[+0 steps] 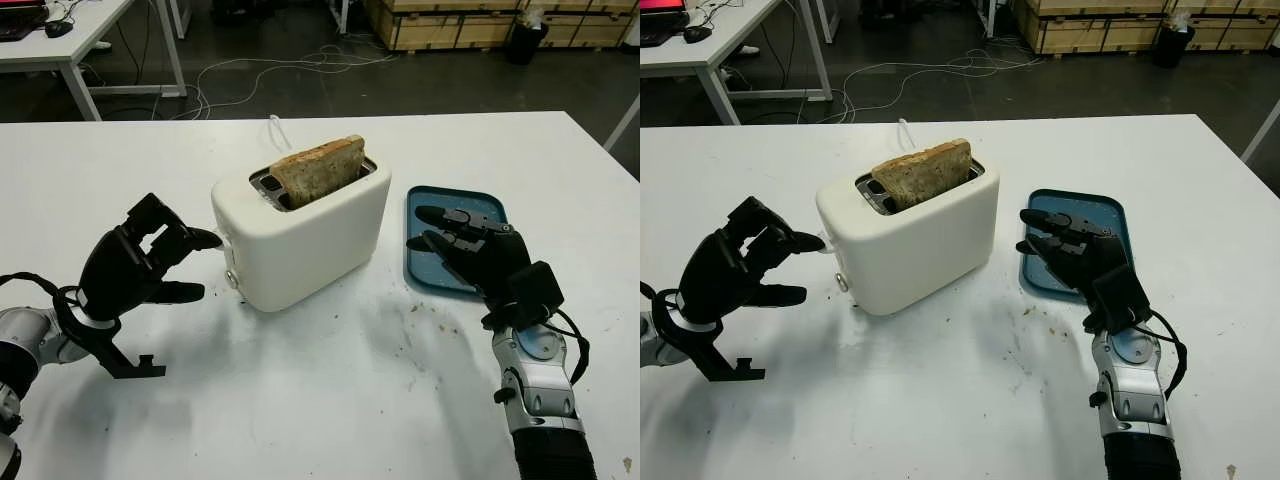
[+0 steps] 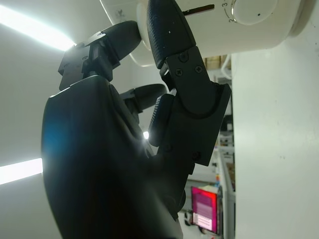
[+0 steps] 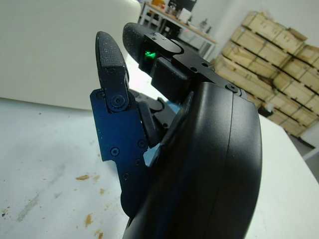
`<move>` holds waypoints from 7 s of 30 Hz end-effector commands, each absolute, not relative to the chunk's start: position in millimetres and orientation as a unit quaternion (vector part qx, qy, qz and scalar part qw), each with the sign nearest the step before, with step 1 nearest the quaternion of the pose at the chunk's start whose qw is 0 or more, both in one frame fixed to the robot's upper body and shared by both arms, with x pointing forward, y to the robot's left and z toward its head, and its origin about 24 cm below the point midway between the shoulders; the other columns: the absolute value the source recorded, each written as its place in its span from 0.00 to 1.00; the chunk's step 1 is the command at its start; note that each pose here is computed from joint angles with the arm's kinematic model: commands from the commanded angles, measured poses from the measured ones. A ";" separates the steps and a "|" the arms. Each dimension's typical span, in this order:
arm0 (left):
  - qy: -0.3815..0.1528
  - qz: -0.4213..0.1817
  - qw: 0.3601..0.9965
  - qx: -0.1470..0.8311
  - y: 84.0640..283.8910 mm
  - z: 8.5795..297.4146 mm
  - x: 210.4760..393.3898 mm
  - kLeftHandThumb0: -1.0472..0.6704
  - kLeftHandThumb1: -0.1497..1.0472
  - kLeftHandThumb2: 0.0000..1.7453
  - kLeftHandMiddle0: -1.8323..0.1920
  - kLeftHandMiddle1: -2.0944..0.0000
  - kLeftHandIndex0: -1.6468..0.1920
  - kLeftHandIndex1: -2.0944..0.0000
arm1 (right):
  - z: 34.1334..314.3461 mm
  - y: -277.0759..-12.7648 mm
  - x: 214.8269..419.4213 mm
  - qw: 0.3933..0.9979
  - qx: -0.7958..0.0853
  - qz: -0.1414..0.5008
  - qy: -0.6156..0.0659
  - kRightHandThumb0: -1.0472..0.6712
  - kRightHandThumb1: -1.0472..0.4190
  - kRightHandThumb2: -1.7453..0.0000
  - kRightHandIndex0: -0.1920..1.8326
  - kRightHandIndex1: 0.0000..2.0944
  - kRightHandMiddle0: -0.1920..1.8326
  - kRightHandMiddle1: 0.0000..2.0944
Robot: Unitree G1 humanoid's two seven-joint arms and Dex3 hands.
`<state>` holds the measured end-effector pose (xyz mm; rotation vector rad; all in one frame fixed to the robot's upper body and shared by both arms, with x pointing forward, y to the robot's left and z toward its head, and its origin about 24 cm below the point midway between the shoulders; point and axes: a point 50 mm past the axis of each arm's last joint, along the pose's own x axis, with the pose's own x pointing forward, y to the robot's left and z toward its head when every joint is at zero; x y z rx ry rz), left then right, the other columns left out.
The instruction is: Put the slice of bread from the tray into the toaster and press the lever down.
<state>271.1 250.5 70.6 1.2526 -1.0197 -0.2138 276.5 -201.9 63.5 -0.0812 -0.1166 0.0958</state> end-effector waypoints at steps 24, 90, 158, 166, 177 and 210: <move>-0.414 -0.143 0.704 0.559 239.6 60.8 274.8 0.10 0.89 0.45 0.91 0.17 0.90 0.23 | 70.1 -202.7 277.1 0.995 -0.041 0.049 -0.079 0.30 0.09 0.94 0.53 0.31 0.62 0.00; -0.052 -0.416 0.607 0.675 232.1 -15.3 265.5 0.00 0.89 0.31 0.15 0.17 0.14 0.25 | 84.5 -201.7 273.9 0.991 -0.063 0.060 -0.101 0.30 0.09 0.93 0.52 0.31 0.61 0.00; -0.257 -0.144 0.854 0.429 246.1 138.3 287.8 0.00 0.89 0.38 0.39 0.17 0.48 0.17 | 79.1 -199.2 274.9 0.992 -0.047 0.061 -0.098 0.31 0.09 0.93 0.52 0.31 0.61 0.00; -0.256 -0.191 0.815 0.483 249.0 162.1 289.2 0.00 0.89 0.39 0.34 0.17 0.46 0.17 | 78.8 -199.8 274.9 0.992 -0.049 0.060 -0.096 0.31 0.09 0.93 0.52 0.31 0.61 0.00; -0.126 -0.336 0.669 0.651 228.9 197.1 308.6 0.00 0.89 0.45 0.13 0.17 0.80 0.17 | 79.2 -201.1 273.6 0.993 -0.049 0.052 -0.093 0.31 0.09 0.93 0.52 0.32 0.61 0.00; -0.066 -0.439 0.686 0.577 237.6 211.5 281.0 0.00 0.89 0.36 0.14 0.17 0.90 0.22 | 76.2 -201.8 274.1 0.994 -0.046 0.053 -0.088 0.31 0.09 0.94 0.52 0.33 0.62 0.00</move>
